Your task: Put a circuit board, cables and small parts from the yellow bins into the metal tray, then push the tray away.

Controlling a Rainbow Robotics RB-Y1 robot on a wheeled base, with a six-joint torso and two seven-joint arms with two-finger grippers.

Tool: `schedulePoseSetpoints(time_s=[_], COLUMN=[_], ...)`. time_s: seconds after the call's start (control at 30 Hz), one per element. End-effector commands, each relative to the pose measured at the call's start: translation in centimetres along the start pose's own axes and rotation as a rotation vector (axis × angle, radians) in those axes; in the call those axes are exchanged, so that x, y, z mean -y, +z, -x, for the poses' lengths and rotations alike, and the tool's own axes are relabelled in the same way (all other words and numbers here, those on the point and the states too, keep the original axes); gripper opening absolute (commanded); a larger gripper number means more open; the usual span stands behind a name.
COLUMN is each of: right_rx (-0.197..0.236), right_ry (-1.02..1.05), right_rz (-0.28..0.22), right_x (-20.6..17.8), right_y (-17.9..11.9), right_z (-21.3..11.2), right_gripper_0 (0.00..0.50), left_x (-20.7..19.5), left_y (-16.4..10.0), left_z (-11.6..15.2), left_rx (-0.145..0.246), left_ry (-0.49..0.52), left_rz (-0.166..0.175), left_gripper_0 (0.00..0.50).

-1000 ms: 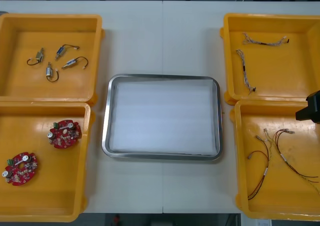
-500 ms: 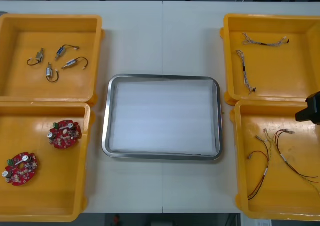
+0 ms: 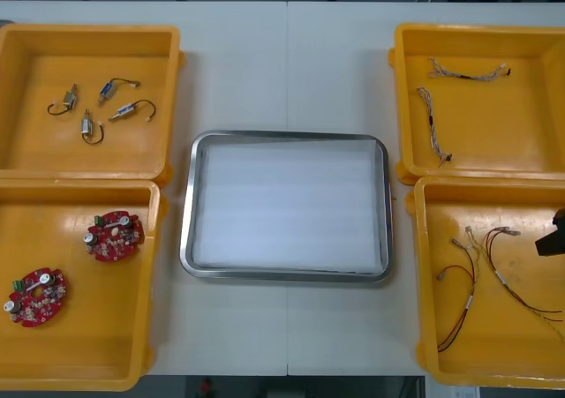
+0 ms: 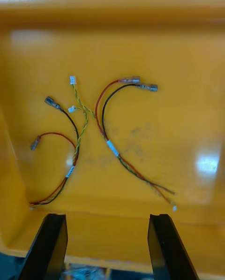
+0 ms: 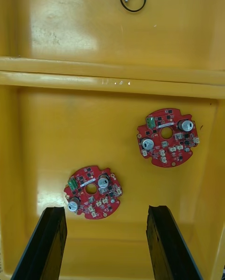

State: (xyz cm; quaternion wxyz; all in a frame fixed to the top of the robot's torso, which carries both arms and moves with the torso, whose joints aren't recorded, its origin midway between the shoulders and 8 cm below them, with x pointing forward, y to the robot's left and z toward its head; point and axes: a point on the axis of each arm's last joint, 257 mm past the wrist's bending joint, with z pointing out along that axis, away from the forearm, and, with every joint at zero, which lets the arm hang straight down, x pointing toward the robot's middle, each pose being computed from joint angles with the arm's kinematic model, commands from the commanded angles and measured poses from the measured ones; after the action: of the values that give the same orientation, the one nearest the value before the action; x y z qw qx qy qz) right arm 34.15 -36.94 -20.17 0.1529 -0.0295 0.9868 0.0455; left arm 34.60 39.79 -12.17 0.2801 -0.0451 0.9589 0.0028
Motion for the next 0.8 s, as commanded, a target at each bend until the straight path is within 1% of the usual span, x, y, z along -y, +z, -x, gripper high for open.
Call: schedulePoseSetpoints(time_s=[0.03, 0.13, 0.17, 0.27, 0.4, 0.47, 0.53, 0.63, 0.67, 0.73, 0.77, 0.8], right_rx=[-0.002, 0.018, 0.021, 0.02, 0.019, 0.017, 0.023, 0.033, 0.038, 0.045, 0.046, 0.053], right_ry=[-0.189, -0.276, -0.291, -0.391, -0.496, -0.558, -0.579, -0.599, -0.611, -0.623, -0.621, -0.612], right_rz=[-0.036, -0.032, -0.033, -0.034, -0.046, -0.066, -0.08, -0.116, -0.132, -0.149, -0.145, -0.136], right_x=[1.3, 1.5, 1.5, 1.8, 2.0, 2.1, 2.0, 2.2, 2.2, 2.2, 2.0, 1.9], right_y=[0.7, 1.4, 1.5, 2.3, 3.0, 3.7, 4.3, 5.4, 5.9, 6.6, 7.2, 7.8], right_z=[-1.4, -1.7, -1.7, -2.4, -2.6, -2.6, -2.4, -2.2, -2.0, -1.9, -2.0, -2.0], right_gripper_0=[0.5, 0.5, 0.5, 0.5, 0.5, 0.5, 0.5, 0.5, 0.5, 0.5, 0.5, 0.5], left_x=[-0.9, -1.3, -1.4, -1.9, -2.6, -3.2, -3.6, -4.4, -4.8, -5.0, -5.1, -5.1], left_y=[-0.5, -0.1, 0.0, 0.5, 0.9, 1.2, 1.4, 1.5, 1.5, 1.9, 2.1, 2.4], left_z=[-0.5, -0.7, -0.6, -0.4, -0.4, -0.5, -0.6, -0.5, -0.5, -0.6, -0.6, -0.7], left_rx=[-0.028, -0.045, -0.045, -0.05, -0.059, -0.068, -0.076, -0.075, -0.073, -0.074, -0.074, -0.073], left_ry=[0.0, -0.026, -0.032, -0.064, -0.096, -0.119, -0.139, -0.163, -0.171, -0.177, -0.181, -0.183], left_rz=[0.042, 0.036, 0.033, 0.02, 0.025, 0.031, 0.033, 0.055, 0.069, 0.083, 0.094, 0.098], left_gripper_0=[0.5, 0.5, 0.5, 0.5, 0.5, 0.5, 0.5, 0.5, 0.5, 0.5, 0.5, 0.5])
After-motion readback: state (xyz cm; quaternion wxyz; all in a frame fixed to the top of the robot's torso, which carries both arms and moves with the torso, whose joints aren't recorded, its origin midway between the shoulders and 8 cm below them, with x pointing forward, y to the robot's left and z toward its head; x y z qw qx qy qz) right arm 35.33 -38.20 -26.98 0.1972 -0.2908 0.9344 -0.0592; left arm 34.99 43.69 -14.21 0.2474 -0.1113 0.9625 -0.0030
